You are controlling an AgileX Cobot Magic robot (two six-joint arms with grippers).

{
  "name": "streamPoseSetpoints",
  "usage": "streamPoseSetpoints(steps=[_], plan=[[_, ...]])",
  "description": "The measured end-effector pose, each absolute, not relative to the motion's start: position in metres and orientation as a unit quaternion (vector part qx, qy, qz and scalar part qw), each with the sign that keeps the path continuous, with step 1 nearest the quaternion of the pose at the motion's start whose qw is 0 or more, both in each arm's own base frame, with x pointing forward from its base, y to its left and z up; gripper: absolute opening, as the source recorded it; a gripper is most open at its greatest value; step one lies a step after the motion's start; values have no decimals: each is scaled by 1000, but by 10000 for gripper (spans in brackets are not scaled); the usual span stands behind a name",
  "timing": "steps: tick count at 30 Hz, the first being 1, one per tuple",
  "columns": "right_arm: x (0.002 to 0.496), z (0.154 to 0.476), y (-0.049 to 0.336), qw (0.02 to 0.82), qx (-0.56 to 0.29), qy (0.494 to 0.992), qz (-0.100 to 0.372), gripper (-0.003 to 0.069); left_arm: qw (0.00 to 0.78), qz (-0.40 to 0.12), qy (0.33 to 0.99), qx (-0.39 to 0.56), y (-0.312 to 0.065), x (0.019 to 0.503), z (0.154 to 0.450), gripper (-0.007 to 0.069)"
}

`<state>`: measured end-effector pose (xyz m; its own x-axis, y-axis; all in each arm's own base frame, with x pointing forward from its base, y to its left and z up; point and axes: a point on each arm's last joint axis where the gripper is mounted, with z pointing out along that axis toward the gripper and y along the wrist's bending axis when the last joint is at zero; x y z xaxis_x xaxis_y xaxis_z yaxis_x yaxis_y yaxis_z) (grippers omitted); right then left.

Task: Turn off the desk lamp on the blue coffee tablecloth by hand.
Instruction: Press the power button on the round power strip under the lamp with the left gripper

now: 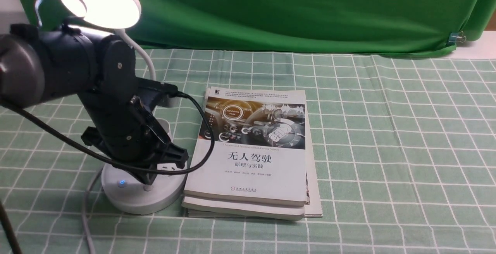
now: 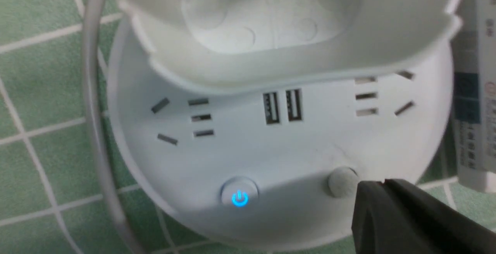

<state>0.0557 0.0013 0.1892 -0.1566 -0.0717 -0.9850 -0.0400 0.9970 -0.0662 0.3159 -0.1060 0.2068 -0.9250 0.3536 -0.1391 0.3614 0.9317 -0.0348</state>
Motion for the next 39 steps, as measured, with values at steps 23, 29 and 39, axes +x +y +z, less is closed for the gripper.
streamPoseSetpoints(steps=[23,29,39], plan=[[56,189,1,648,-37,760,-12,242,39,-25,981,187,-107,320,189,3],[56,189,1,648,-37,760,-12,242,34,-25,981,187,-108,321,186,3],[56,189,1,648,-37,760,-12,242,59,-29,980,186,-106,317,203,3]])
